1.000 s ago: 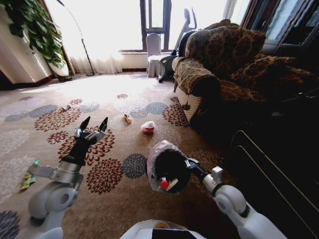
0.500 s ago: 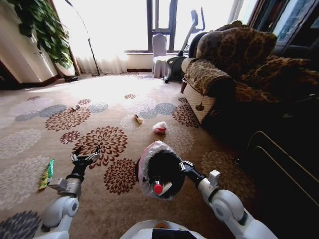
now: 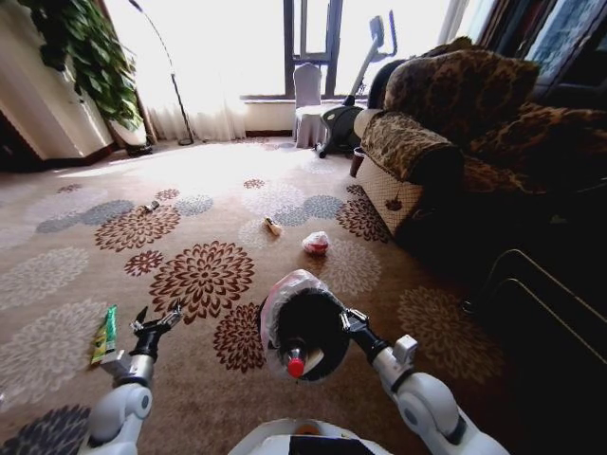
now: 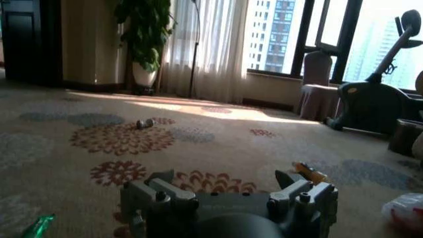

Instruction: Pick up the trash from the ground and place it into the trash bin.

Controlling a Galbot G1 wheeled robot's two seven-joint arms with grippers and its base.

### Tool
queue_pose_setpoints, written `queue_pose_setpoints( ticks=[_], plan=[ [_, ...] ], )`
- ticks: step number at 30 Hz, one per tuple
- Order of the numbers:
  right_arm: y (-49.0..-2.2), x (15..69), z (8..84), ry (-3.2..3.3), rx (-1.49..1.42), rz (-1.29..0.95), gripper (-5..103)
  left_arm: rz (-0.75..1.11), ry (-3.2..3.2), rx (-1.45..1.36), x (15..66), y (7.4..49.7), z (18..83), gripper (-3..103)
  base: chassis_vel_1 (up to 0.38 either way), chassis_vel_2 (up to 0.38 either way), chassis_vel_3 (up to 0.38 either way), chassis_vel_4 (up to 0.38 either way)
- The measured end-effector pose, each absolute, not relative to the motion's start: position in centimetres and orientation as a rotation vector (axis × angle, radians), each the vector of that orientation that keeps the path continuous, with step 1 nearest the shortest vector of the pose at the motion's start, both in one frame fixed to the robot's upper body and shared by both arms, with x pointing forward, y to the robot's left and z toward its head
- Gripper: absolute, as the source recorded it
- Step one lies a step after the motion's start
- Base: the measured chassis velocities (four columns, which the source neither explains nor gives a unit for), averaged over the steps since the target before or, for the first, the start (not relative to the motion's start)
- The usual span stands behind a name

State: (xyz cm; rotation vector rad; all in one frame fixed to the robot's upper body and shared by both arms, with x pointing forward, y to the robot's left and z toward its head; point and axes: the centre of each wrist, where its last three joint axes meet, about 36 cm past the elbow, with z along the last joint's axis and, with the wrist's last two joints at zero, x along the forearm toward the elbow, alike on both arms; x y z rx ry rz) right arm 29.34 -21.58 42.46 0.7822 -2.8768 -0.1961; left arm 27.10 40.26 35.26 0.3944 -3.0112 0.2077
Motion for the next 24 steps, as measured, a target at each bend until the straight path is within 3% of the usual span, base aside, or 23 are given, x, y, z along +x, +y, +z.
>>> queue_pose_setpoints(
  ticks=[9, 17, 24],
  plan=[
    [-21.8, 29.1, 42.2, -2.891, 0.777, -0.202, 0, 0.213, -3.005, 0.392, 27.7, 40.0, 34.6, 100, 0.266, 0.017, -0.267, 0.005],
    [-21.7, 29.0, 41.9, -2.886, 0.773, -0.201, 0, 0.234, -2.989, 0.407, 27.4, 40.1, 33.9, 100, 0.179, -0.248, -0.164, 0.258],
    [-21.5, 28.8, 41.6, -2.885, 0.772, -0.196, 0, 0.239, -2.990, 0.410, 27.4, 40.1, 33.7, 100, 0.328, -0.284, -0.330, 0.294]
  ],
)
